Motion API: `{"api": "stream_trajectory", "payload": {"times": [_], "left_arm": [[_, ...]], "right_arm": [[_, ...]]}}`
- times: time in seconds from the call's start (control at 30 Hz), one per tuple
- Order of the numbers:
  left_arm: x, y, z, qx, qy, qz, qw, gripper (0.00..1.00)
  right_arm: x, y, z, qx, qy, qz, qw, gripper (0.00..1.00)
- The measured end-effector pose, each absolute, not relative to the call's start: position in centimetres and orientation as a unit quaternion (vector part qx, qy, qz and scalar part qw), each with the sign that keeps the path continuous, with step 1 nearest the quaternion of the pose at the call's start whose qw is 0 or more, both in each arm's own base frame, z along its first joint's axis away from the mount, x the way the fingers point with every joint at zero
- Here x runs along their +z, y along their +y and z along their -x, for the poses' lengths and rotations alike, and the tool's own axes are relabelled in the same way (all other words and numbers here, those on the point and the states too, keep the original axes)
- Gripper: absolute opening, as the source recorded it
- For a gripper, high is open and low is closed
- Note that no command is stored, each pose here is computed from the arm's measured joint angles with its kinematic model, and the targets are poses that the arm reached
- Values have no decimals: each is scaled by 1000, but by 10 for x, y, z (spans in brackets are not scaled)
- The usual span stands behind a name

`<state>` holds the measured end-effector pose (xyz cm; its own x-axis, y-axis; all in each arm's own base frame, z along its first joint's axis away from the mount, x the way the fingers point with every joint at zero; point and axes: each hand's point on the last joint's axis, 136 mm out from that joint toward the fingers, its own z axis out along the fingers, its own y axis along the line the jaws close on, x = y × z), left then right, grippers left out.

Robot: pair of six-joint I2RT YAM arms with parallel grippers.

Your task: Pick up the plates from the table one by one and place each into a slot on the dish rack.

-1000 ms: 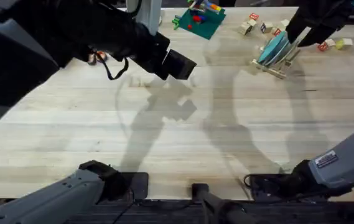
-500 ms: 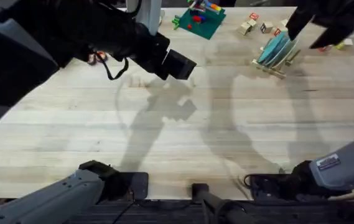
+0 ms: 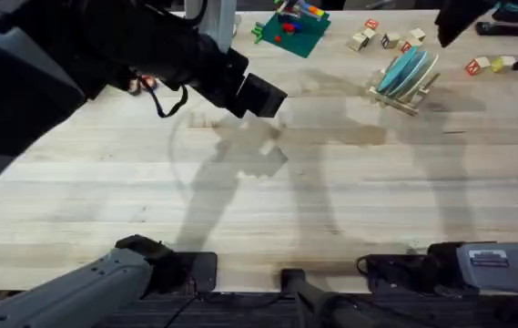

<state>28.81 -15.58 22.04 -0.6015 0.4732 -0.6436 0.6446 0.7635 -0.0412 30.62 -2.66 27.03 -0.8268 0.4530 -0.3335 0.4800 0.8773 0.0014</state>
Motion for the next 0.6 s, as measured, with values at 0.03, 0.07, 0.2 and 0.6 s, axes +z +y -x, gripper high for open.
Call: {"api": "stream_trajectory", "payload": {"times": [0.03, 0.07, 0.2, 0.6], "left_arm": [[220, -156, -288, -136, 885, -316, 314, 993], [219, -155, -287, -136, 886, -316, 312, 993], [217, -154, -283, -135, 889, -316, 303, 993], [215, -153, -281, -135, 891, -316, 297, 993]], "right_arm": [[273, -25, -302, -40, 955, -240, 169, 995], [274, -24, -296, -39, 956, -236, 172, 995], [272, -18, -271, -35, 958, -215, 186, 995], [216, 20, -176, 40, 966, -101, 233, 996]]}}
